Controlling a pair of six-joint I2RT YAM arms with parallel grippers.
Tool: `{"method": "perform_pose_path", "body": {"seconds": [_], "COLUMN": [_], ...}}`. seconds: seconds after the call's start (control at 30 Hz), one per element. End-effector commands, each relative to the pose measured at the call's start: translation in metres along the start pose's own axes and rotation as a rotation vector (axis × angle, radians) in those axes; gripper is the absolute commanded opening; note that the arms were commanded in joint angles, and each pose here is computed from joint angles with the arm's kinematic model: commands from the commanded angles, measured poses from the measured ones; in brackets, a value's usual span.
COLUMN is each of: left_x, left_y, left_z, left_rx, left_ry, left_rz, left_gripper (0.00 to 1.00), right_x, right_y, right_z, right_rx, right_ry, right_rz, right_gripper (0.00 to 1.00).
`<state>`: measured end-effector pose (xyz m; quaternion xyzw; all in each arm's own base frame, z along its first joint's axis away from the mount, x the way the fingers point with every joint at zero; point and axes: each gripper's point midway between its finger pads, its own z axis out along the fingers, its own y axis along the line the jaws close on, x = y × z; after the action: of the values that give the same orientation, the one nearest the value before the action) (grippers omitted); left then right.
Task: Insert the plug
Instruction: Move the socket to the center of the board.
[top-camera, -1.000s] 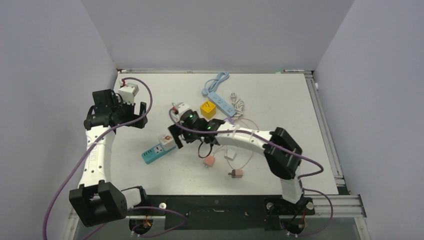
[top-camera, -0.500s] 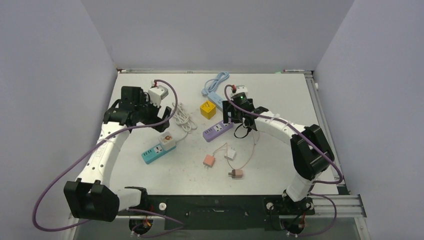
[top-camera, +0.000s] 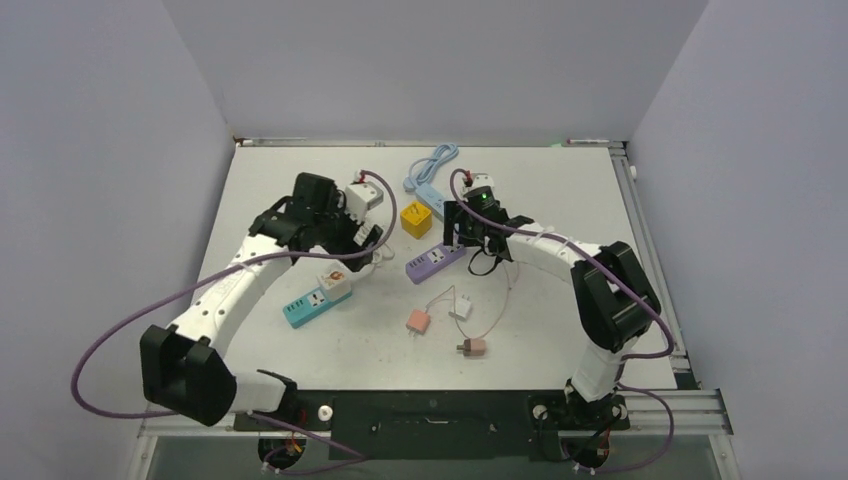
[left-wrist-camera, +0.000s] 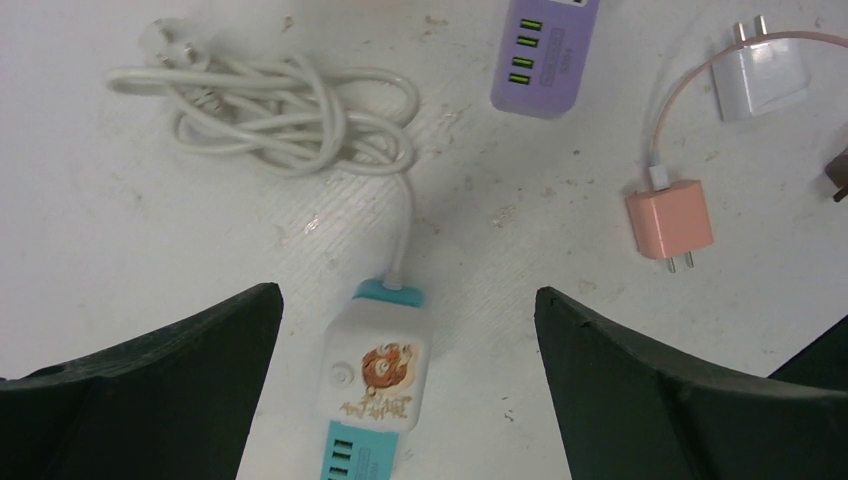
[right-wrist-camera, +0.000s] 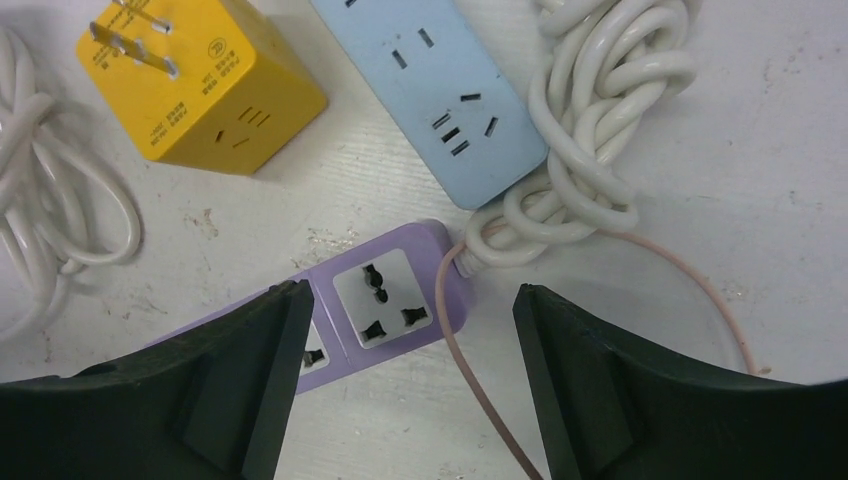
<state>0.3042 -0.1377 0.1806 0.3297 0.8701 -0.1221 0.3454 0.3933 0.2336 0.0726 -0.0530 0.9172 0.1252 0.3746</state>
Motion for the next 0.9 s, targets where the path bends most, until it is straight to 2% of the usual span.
{"method": "perform_pose_path", "body": {"seconds": [0.0,0.1,0.17,0.2,0.33,0.53,0.73,0.87], "left_x": [-0.033,-0.043,-0.049,-0.052,-0.056,-0.051,-0.04,-0.038], "left_y": [-0.025,-0.041,-0.051,-0.055,-0.071,-0.091,-0.089,-0.081], "left_z": [0.034,0.07,0.09,0.099,0.123,0.148,0.172,0.183], "left_rx": [0.052,0.109,0.136,0.149,0.184,0.225,0.199,0.166], "left_ry": [-0.021,0.02,0.028,0.028,0.022,0.039,0.05,0.051], "left_rz": [0.112,0.133,0.155,0.164,0.2,0.235,0.28,0.317], "left_gripper": [0.96,0.96,0.96,0.96,0.96,0.96,0.96,0.96], "right_x": [-0.054,-0.062,-0.053,-0.046,-0.017,-0.01,0.006,0.012], "right_y": [-0.007,-0.014,-0.017,-0.019,-0.02,-0.024,-0.03,-0.029], "right_z": [-0.019,-0.032,-0.039,-0.042,-0.062,-0.099,-0.097,-0.092], "right_rx": [-0.023,-0.018,-0.014,-0.011,-0.044,-0.069,-0.052,-0.054], "right_ry": [-0.146,-0.151,-0.128,-0.118,-0.087,-0.124,-0.076,-0.037], "right_rz": [0.115,0.135,0.134,0.137,0.158,0.168,0.151,0.123], "right_gripper": [0.76,0.72,0.62,0.6,0.62,0.6,0.5,0.53]}}
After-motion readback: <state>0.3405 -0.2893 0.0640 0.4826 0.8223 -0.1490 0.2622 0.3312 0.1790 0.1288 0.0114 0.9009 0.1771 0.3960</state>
